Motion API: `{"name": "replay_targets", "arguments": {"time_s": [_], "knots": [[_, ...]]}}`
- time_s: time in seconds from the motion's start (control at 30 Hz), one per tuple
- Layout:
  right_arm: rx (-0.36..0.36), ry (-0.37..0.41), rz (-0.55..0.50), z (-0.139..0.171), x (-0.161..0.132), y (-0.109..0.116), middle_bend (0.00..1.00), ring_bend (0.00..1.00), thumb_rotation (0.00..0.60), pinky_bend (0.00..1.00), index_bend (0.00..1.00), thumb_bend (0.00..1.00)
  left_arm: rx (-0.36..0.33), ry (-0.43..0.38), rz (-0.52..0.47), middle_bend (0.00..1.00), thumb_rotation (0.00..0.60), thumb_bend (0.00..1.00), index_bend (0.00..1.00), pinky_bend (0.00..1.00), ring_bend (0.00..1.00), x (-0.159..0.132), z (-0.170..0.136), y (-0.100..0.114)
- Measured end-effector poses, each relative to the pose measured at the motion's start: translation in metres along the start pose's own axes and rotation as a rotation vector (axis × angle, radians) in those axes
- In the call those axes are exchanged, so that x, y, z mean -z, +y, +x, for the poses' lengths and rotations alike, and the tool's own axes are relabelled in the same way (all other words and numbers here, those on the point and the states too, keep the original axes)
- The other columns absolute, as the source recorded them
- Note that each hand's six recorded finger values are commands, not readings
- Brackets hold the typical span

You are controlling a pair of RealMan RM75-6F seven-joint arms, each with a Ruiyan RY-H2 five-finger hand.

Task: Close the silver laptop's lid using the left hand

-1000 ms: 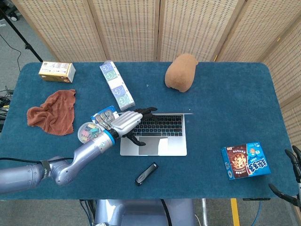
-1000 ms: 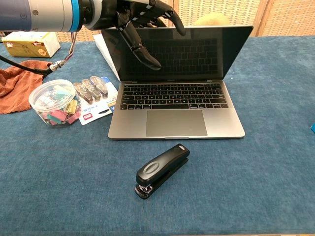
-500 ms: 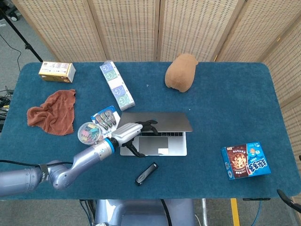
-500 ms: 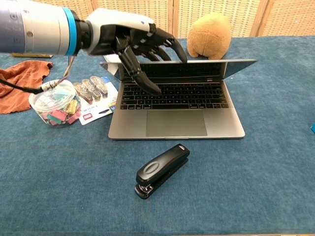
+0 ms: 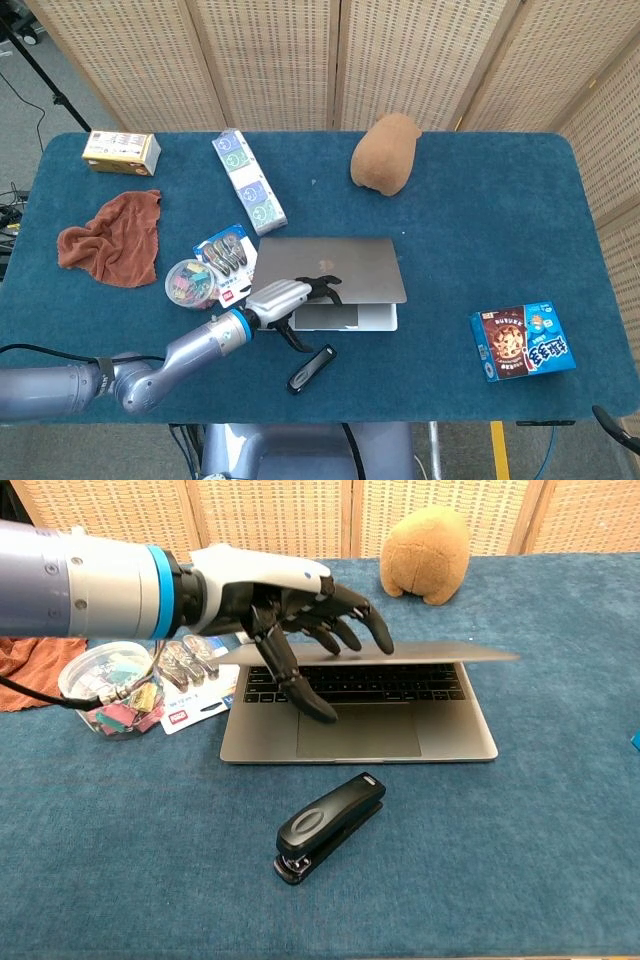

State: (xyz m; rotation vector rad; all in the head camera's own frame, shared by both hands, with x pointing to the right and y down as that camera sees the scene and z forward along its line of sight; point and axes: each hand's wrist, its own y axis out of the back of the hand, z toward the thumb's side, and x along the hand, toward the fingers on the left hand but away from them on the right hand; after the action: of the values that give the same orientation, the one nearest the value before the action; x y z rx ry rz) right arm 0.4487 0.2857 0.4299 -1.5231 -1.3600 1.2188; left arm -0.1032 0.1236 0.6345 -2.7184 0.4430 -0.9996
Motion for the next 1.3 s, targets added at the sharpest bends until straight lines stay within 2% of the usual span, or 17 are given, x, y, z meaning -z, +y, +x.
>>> {"name": "replay_targets", "arguments": {"time_s": [0.33,0.53,1.03,1.17,1.3], "knots": [[-0.002,0.000,-0.003,0.000,0.001,0.000,0.00,0.00,0.600,0.06,0.00,0.18,0.065,0.042,0.011,0.12,0.600,0.09,0.29,0.13,0.14,0.015,0.003,-0.033],[-0.003,0.002,-0.003,0.000,0.000,0.000,0.00,0.00,0.600,0.06,0.00,0.18,0.079,0.058,0.021,0.12,0.600,0.09,0.29,0.13,0.14,0.023,0.003,-0.043],[-0.003,0.002,-0.004,0.000,0.000,0.000,0.00,0.00,0.600,0.06,0.00,0.18,0.112,0.097,0.042,0.12,0.600,0.09,0.29,0.13,0.14,0.037,0.001,-0.059],[-0.004,0.000,-0.005,-0.001,0.000,-0.001,0.00,0.00,0.600,0.06,0.00,0.18,0.117,0.104,0.054,0.12,0.600,0.09,0.29,0.13,0.14,0.039,0.001,-0.060],[-0.001,0.001,-0.005,-0.001,0.000,0.000,0.00,0.00,0.600,0.06,0.00,0.18,0.092,0.103,0.051,0.12,0.600,0.09,0.29,0.13,0.14,0.038,0.001,-0.055]]}}
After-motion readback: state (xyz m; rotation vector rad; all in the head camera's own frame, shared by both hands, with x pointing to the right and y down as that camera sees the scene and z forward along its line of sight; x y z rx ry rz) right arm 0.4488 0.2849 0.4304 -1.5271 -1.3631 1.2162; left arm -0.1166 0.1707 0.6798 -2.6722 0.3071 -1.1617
